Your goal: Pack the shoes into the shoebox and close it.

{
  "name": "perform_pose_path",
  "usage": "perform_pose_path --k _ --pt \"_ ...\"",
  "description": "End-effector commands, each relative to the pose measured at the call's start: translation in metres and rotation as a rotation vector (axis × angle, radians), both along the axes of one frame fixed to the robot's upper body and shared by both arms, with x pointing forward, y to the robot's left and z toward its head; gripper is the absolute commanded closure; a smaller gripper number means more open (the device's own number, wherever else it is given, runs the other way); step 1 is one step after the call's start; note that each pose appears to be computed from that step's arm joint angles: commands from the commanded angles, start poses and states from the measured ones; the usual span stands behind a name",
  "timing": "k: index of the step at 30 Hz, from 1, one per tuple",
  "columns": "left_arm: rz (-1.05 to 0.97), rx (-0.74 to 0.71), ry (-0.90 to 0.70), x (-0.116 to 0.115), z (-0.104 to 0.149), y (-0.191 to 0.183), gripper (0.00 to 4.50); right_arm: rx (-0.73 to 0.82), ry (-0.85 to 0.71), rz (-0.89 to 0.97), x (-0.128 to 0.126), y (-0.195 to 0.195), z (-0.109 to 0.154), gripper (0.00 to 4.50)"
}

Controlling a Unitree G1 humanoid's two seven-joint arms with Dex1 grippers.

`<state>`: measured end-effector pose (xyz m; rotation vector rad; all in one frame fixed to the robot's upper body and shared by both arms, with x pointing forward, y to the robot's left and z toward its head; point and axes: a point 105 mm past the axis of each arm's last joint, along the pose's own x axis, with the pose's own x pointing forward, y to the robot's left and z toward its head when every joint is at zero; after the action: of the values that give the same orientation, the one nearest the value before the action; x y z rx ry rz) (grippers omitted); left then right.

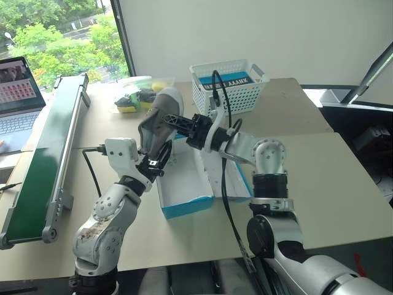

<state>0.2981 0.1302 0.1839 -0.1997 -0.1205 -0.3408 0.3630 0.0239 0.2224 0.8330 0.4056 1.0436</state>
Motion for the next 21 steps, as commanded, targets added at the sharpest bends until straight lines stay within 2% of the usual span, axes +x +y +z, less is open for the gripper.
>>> perform_pose_path --k 1,4,5,7,9,14,17,21 --pt "-0.012 0.022 -0.003 -0.001 -0.001 -0.003 1.95 0.165 -0.105 0.139 -0.031 0.028 0.038 4.03" --pt "-0.016 0.041 -0.008 -0.002 -0.002 -0.004 1.95 0.191 -0.119 0.154 -0.035 0.027 0.043 4.05" --pt "-0.016 0.048 -0.013 -0.003 -0.002 -0.004 1.24 0.196 -0.12 0.158 -0.036 0.027 0.044 4.05" --pt "-0.025 0.07 -0.018 -0.005 -0.004 -0.005 0.79 0.204 -0.117 0.156 -0.036 0.026 0.044 4.05" --pt "-0.037 0.112 -0.025 -0.007 -0.005 -0.007 0.12 0.213 -0.111 0.132 -0.033 0.023 0.045 4.05" --pt "-0.069 0.213 -0.063 -0.017 -0.005 -0.005 0.03 0.142 -0.044 -0.08 0.002 0.005 0.039 4.05" --pt "-0.1 0.31 -0.061 -0.03 -0.01 0.008 0.03 -0.021 -0.04 -0.118 0.009 -0.005 0.03 4.05" --pt "-0.16 0.423 -0.021 -0.046 -0.018 0.024 0.03 -0.253 0.021 -0.087 0.005 -0.02 0.012 4.05"
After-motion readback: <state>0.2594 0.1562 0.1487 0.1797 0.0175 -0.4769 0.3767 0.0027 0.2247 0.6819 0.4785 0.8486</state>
